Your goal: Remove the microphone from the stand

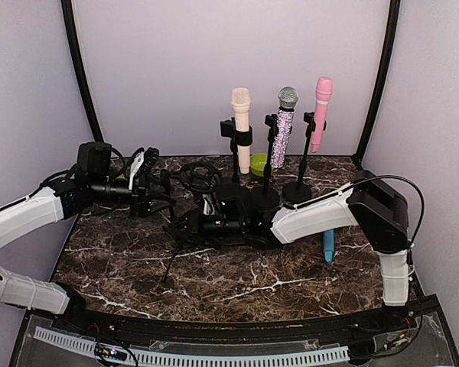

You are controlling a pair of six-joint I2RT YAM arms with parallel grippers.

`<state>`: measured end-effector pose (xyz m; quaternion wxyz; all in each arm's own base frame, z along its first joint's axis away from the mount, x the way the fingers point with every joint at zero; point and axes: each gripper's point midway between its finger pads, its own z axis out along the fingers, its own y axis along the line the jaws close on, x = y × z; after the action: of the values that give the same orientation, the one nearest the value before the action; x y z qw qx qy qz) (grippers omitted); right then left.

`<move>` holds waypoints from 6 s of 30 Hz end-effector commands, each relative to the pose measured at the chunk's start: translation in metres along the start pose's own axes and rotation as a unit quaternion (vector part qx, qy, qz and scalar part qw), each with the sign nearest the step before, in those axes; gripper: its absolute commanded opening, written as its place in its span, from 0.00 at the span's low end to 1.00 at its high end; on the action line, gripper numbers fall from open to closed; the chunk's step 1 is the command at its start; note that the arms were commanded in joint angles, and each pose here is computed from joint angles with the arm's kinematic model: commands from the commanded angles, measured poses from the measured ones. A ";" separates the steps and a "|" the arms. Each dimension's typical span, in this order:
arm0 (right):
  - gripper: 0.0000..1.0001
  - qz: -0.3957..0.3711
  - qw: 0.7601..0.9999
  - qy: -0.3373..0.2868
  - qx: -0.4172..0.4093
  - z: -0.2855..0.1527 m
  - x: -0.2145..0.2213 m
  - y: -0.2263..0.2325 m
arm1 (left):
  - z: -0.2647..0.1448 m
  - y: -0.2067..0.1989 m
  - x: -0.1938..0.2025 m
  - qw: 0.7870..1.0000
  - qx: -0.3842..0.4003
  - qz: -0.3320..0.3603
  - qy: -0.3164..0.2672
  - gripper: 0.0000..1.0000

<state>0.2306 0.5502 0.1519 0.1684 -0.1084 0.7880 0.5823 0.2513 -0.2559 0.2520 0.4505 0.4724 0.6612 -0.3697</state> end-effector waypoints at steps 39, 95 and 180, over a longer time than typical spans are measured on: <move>0.41 0.143 0.977 0.023 -0.157 -0.035 -0.020 -0.010 | 0.047 0.028 0.107 0.998 0.006 0.043 0.049 0.49; 0.73 0.155 0.981 -0.029 -0.110 -0.096 0.024 -0.045 | -0.044 0.001 0.080 0.995 -0.050 -0.014 0.085 0.16; 0.78 0.016 0.956 -0.004 0.293 -0.266 0.083 -0.049 | 0.130 -0.014 0.030 0.986 0.115 0.019 0.120 0.58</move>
<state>0.1286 0.2767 0.1372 0.1736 -0.0433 0.9328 0.3127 0.2675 -0.3601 0.1601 0.3073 0.5662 0.6803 -0.3494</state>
